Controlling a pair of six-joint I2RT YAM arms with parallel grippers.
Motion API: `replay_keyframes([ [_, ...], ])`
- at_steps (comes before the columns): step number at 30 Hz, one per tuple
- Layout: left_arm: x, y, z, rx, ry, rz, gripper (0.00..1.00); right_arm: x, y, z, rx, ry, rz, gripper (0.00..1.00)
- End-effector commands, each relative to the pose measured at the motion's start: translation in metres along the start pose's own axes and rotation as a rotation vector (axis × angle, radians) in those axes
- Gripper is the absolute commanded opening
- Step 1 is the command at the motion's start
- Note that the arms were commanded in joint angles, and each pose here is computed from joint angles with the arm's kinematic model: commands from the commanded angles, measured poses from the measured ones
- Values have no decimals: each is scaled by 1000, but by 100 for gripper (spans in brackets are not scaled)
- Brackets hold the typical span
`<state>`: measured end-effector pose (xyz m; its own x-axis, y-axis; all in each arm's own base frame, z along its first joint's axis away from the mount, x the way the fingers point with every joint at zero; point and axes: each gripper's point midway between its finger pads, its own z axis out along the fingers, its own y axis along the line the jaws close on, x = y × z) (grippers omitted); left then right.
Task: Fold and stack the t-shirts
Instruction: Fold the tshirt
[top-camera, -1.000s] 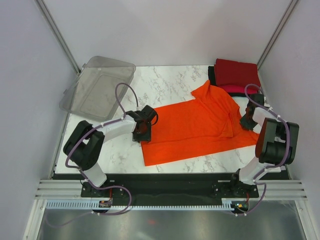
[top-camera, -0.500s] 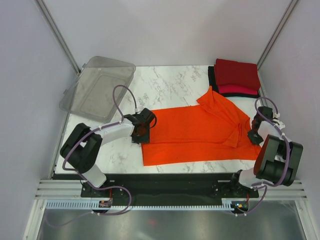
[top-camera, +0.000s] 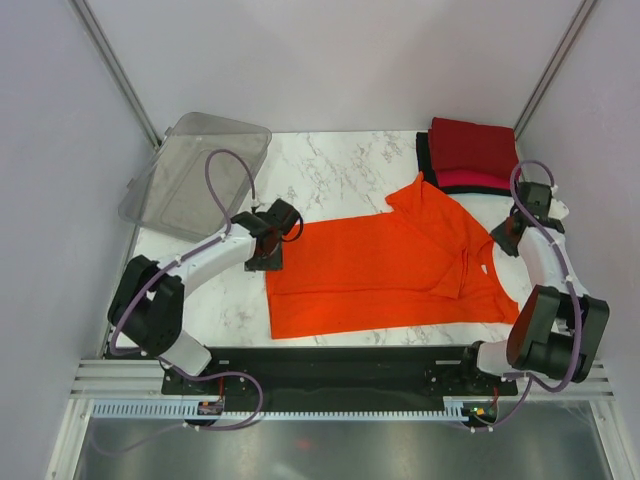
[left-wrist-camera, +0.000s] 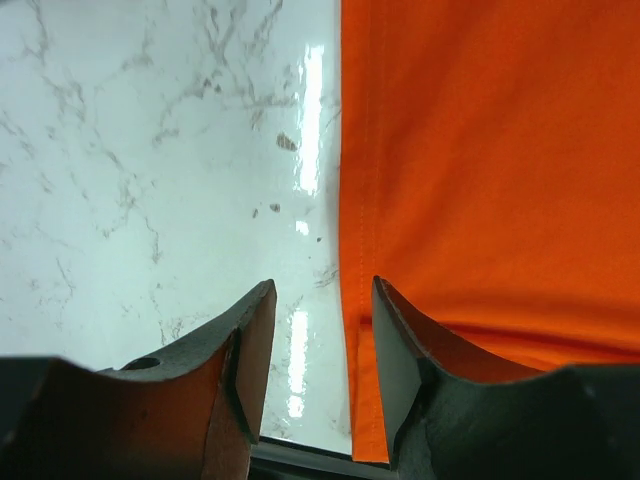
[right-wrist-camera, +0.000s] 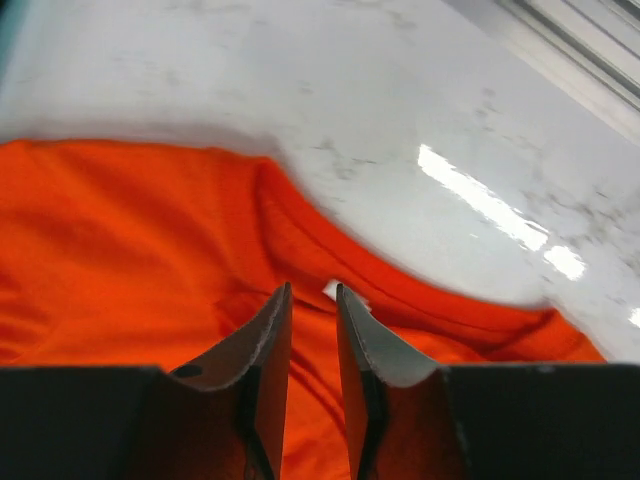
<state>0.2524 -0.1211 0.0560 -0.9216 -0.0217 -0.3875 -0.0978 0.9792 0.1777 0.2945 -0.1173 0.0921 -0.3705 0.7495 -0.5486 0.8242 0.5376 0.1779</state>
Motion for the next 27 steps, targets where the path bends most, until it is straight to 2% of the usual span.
replay_keyframes([
  [1,-35,7,-27,-8,-102,-4,51,-6,50,-5,-143,10,-113,33],
  [4,-56,-23,-33,121,-149,-2,52,7,69,17,-169,69,-157,34],
  [6,-58,-48,-34,235,-132,18,52,3,87,22,-201,79,-171,34],
  [9,-60,-71,-14,256,-70,44,51,9,107,40,-200,111,-214,34],
  [11,-57,-73,9,196,-21,57,51,19,113,53,-191,145,-240,33],
  [14,-58,-60,38,116,41,38,51,15,113,66,-155,125,-255,33],
  [20,-66,-19,70,-29,70,-5,51,3,110,67,-136,53,-249,33],
  [27,-78,7,68,-104,47,8,50,-9,112,63,-136,7,-224,33],
])
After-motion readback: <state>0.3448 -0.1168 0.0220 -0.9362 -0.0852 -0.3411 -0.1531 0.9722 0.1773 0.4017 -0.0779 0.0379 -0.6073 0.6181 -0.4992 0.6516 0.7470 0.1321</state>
